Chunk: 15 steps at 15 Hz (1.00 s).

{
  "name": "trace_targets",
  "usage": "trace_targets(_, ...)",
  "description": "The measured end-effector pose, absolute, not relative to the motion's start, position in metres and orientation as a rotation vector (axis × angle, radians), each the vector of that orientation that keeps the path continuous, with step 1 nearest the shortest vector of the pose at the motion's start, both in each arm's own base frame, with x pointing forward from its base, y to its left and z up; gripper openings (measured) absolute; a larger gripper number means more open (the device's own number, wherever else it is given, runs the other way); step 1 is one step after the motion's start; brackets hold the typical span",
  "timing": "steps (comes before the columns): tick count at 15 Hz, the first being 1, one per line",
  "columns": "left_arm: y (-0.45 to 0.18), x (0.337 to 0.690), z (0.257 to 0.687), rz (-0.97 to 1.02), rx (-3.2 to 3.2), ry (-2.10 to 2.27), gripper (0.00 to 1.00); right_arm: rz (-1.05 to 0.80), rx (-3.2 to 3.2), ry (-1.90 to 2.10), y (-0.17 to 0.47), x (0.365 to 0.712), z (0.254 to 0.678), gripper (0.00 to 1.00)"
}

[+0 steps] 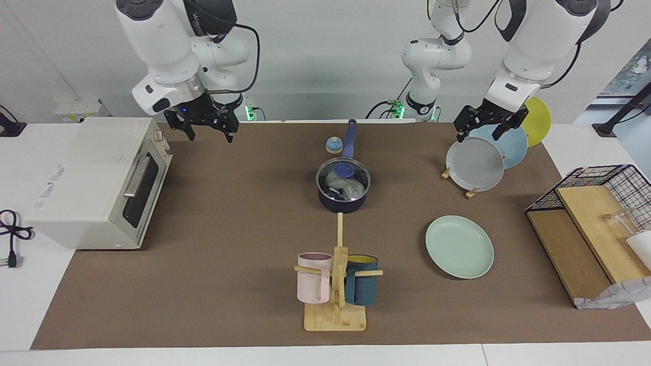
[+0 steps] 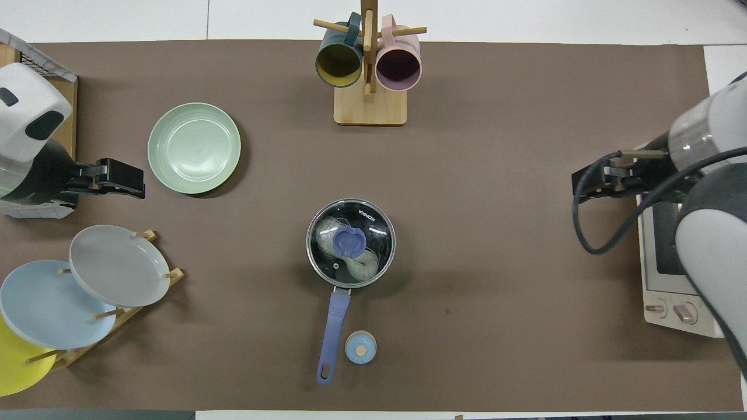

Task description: Transfer vermicelli from plate to pot

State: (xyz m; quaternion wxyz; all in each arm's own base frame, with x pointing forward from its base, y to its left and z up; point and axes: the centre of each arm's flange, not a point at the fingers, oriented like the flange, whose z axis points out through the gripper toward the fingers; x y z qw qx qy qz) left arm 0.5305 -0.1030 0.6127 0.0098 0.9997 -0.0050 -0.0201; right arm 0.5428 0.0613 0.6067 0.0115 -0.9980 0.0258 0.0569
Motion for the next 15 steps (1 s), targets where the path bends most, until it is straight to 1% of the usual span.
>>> trace_targets(4,-0.103,0.53,0.613,-0.063,3.121,-0.015,1.0,0.206,-3.16,-0.066,0.003,0.548,0.599,1.0)
trace_targets(10,-0.103,0.53,0.613,-0.062,3.121,-0.015,1.0,0.256,-3.19,-0.024,-0.031,0.548,0.593,1.0)
trace_targets(13,-0.103,0.53,0.613,-0.062,3.121,-0.015,1.0,0.257,-3.184,-0.003,-0.039,0.548,0.593,1.0)
trace_targets(15,-0.103,0.53,0.613,-0.062,3.121,-0.015,1.0,0.249,-3.172,0.053,-0.061,0.546,0.595,1.0)
